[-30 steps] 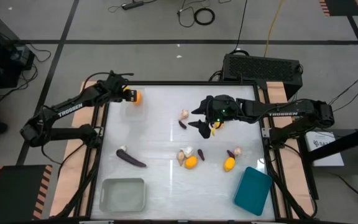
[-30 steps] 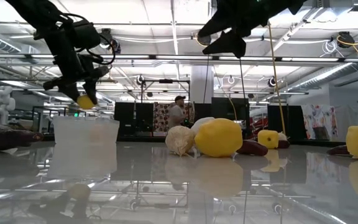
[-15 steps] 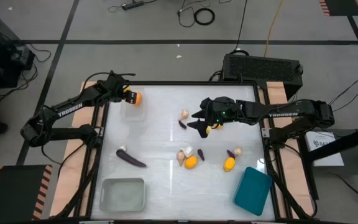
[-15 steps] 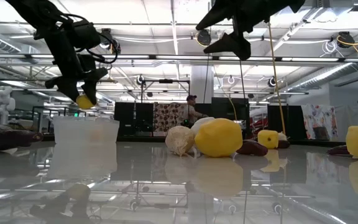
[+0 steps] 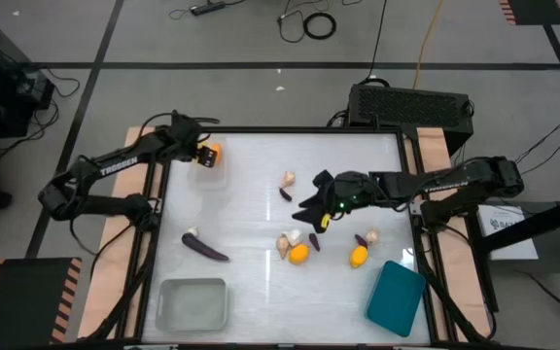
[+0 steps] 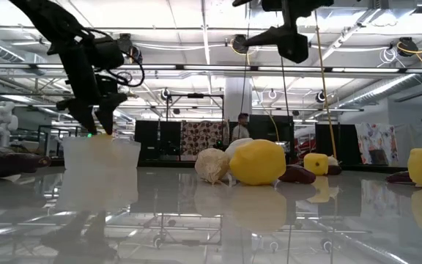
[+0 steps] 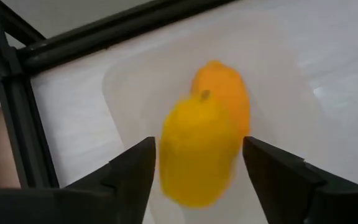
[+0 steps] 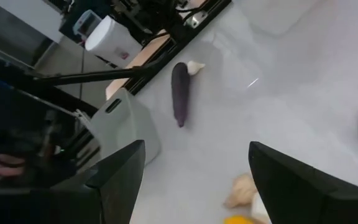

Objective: Sort produce into baskets
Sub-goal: Put the yellow lemon into the white bin

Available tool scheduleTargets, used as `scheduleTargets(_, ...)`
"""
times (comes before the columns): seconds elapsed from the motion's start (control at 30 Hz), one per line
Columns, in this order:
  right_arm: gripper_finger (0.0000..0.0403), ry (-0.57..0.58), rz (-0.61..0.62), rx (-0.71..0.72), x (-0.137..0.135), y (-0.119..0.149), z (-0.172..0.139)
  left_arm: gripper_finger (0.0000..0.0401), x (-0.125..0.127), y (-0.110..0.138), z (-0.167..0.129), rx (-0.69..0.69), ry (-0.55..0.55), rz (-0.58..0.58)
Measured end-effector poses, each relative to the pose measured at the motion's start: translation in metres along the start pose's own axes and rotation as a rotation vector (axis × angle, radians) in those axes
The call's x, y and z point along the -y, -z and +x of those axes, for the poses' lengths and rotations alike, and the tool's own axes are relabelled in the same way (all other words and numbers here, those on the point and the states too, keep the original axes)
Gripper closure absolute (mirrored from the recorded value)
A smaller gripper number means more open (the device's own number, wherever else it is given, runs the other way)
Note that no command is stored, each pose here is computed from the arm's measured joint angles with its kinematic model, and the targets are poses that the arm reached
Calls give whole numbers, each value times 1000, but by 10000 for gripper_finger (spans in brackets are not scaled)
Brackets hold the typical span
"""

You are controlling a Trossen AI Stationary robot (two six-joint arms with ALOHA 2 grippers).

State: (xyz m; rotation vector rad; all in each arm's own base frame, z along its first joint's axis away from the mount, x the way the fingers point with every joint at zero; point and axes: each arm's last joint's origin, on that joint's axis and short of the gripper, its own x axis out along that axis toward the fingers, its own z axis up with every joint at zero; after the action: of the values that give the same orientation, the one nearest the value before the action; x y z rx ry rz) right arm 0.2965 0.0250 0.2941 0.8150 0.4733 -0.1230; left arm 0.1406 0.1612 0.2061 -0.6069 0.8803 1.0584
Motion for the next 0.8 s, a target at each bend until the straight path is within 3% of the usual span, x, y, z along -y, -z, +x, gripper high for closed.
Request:
scheduleTargets(0.27, 124, -24, 59, -31, -13, 16, -1, 91, 1, 2, 7, -47, -15, 30)
scheduleTargets(0.43, 124, -68, 52, -118, -15, 20, -4, 81, 2, -6, -5, -3, 38, 21)
scheduleTargets(0.6, 124, -1, 129, -258, -9, 23, -18, 81, 12, -23, -27, 62, 208, 3)
scheduleTargets(0.8, 124, 204, 95, -330, -4, 17, -47, 81, 48, -34, -54, 195, 547, 2)
